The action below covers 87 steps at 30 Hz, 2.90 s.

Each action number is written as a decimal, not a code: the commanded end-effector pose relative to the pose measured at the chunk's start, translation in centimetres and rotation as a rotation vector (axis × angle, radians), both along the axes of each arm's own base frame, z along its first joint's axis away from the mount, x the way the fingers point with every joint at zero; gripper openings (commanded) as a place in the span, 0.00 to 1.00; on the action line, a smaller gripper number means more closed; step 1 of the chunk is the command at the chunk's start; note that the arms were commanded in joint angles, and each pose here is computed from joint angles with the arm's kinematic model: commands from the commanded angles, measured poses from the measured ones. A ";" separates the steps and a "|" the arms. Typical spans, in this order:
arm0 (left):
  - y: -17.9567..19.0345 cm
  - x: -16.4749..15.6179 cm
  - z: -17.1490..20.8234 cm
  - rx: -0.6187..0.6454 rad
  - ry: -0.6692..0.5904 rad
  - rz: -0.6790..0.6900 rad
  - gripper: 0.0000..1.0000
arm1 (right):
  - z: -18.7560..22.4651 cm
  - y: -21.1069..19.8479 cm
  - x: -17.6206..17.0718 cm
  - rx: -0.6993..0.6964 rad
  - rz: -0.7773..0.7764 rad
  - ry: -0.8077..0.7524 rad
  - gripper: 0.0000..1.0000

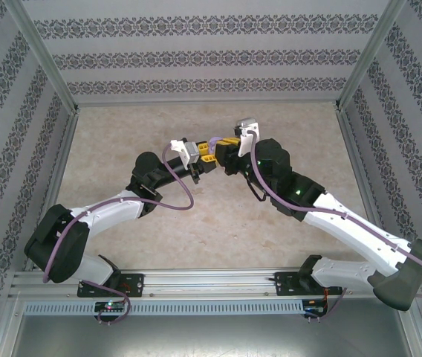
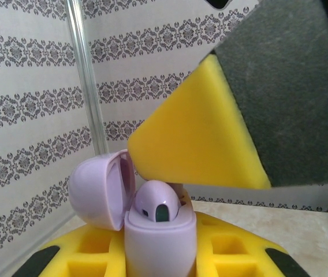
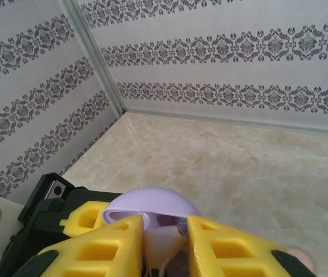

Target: Insert the wireless bluetooth earbuds into the charging case

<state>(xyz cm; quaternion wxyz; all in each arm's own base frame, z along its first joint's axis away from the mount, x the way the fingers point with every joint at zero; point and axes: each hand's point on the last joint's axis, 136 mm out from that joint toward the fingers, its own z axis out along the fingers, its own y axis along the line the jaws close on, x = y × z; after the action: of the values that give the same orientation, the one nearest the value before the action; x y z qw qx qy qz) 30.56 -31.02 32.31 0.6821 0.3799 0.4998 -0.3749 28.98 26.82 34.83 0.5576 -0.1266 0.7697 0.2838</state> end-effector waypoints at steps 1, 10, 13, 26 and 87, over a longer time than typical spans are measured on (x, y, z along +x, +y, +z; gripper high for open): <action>0.0 -1.5 3.8 -0.060 -0.112 -0.020 0.00 | -1.1 0.2 -0.2 -0.034 -0.005 0.028 0.34; 0.0 -1.5 3.4 -0.054 -0.101 -0.020 0.00 | 3.7 -3.2 -1.0 0.120 -0.074 -0.028 0.68; 0.1 -1.6 3.3 -0.056 -0.100 -0.020 0.00 | 5.1 -4.5 -1.7 0.182 -0.077 -0.040 0.70; 0.2 -1.9 2.9 -0.037 -0.098 -0.020 0.00 | 5.1 -7.2 -0.9 0.194 -0.115 0.041 0.73; -1.3 -0.9 -1.1 0.023 0.004 -0.070 0.00 | -1.2 -3.2 -0.6 0.017 0.085 0.551 0.18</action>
<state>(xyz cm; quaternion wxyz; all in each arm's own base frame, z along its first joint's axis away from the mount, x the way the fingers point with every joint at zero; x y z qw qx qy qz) 29.89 -32.24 28.53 0.6349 0.4057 0.5250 -0.3958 28.76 24.39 32.37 0.3008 -0.0834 0.8902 0.3319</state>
